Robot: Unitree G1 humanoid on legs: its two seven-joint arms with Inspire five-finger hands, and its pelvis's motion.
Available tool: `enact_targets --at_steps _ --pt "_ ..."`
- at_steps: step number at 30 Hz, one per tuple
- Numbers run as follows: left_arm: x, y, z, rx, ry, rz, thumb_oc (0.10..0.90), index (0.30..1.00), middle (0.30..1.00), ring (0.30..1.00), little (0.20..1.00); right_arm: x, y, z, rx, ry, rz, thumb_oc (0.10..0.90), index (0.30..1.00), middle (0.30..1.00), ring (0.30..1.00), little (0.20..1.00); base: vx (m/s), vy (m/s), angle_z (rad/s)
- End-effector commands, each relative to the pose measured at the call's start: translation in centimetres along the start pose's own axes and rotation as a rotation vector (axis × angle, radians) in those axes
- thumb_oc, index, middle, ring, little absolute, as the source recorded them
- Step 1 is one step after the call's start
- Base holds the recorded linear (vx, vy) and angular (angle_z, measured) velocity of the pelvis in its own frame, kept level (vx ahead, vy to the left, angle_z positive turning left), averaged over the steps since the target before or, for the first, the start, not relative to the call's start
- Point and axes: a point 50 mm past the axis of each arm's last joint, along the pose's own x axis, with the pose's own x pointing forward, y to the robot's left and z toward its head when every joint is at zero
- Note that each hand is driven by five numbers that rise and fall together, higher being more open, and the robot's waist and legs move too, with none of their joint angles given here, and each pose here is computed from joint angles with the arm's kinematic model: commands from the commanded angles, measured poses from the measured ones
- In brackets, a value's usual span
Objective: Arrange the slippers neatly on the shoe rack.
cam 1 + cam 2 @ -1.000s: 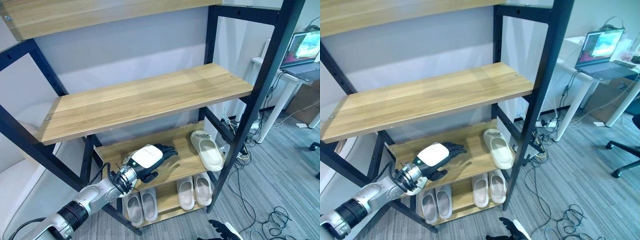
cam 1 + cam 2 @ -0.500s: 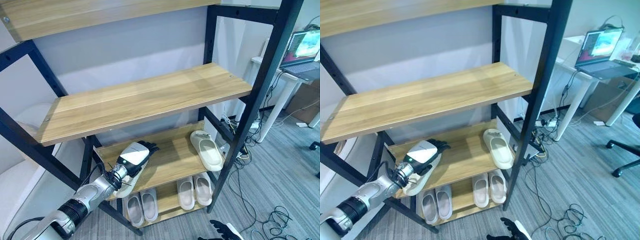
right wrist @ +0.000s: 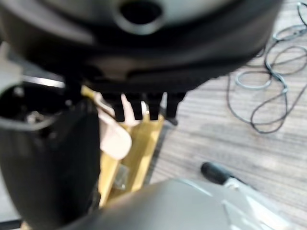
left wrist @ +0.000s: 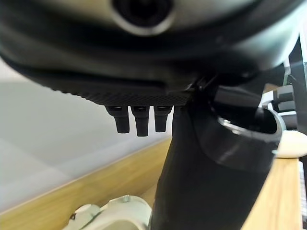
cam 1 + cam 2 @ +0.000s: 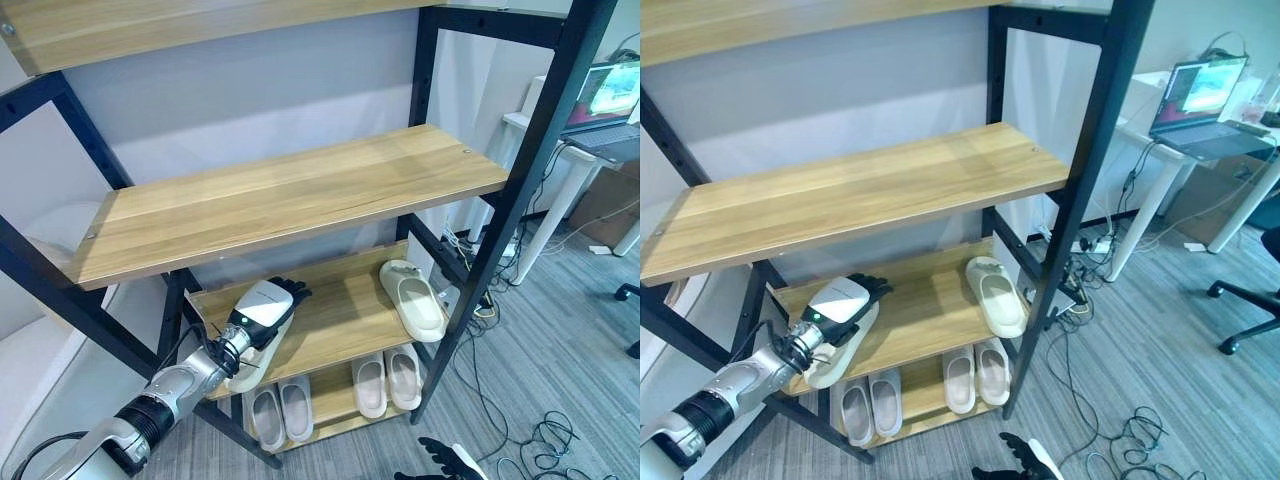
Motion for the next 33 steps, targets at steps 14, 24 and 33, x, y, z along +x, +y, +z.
enact_targets --at_steps 14,24,33 --pt "0.9 7.6 -5.4 0.083 0.209 0.327 0.800 0.900 0.900 0.900 0.900 1.0 -1.2 3.9 -0.012 -0.166 -0.062 0.800 0.900 0.900 0.900 0.900 0.00 -0.001 0.00" --pt "0.8 6.7 -5.0 0.032 0.215 0.287 0.800 0.900 0.900 0.900 0.900 0.9 -1.3 3.6 -0.011 -0.148 -0.069 0.800 0.900 0.900 0.900 0.900 0.02 0.000 0.00" --pt "0.5 5.6 -4.8 -0.006 0.224 0.241 0.800 0.900 0.900 0.900 0.900 1.0 -1.5 3.7 -0.004 -0.151 -0.073 0.800 0.900 0.900 0.900 0.900 0.01 0.002 0.00"
